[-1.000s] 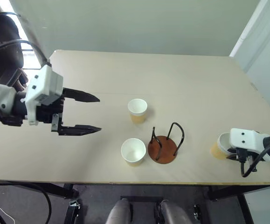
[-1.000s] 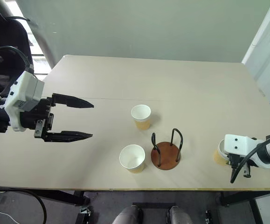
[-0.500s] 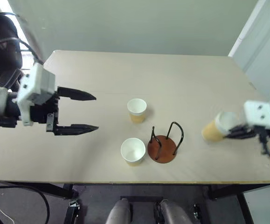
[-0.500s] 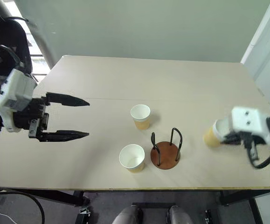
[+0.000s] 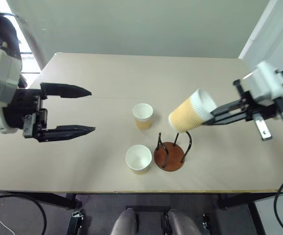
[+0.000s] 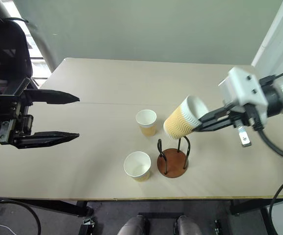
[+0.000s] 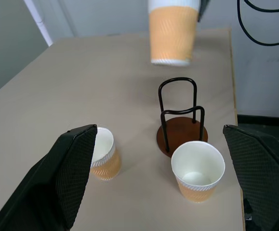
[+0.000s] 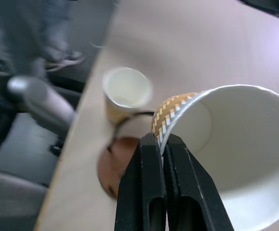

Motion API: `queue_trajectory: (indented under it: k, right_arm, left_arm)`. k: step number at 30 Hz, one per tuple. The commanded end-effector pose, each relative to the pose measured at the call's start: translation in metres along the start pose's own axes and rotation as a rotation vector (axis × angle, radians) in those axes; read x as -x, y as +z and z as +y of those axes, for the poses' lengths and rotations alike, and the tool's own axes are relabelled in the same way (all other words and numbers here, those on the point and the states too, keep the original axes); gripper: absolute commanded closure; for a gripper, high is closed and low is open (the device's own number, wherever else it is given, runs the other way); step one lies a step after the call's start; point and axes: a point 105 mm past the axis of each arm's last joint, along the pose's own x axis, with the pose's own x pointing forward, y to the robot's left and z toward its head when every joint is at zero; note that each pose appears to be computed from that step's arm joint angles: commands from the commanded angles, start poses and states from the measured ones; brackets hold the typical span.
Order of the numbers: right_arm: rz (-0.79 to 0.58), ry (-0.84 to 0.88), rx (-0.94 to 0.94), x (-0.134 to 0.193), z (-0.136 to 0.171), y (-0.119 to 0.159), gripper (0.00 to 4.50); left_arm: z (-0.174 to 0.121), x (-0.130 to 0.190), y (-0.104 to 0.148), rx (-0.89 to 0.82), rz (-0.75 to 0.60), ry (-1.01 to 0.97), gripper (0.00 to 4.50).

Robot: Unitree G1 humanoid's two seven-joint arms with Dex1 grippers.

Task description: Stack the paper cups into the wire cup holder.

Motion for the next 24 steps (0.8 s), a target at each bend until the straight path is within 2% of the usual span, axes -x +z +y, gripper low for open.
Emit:
queue_trajectory:
  k: [1, 4, 12, 24]
  right_arm:
    - [0.038, 0.051, 0.039, -0.011, 0.006, -0.004, 4.47]
    - [0.062, 0.077, 0.044, -0.023, 0.008, -0.013, 4.47]
    - [0.099, 0.104, 0.058, -0.03, 0.008, -0.025, 4.47]
    - [0.127, 0.088, 0.095, -0.038, 0.001, -0.03, 4.47]
  left_arm:
    - [-0.004, 0.006, 0.01, -0.042, 0.008, 0.03, 0.0]
    - [-0.008, 0.007, 0.008, -0.03, 0.028, 0.04, 0.0]
    - [-0.016, 0.01, 0.0, 0.004, 0.084, 0.049, 0.0]
    - [-0.019, 0.009, 0.0, 0.01, 0.101, 0.06, 0.0]
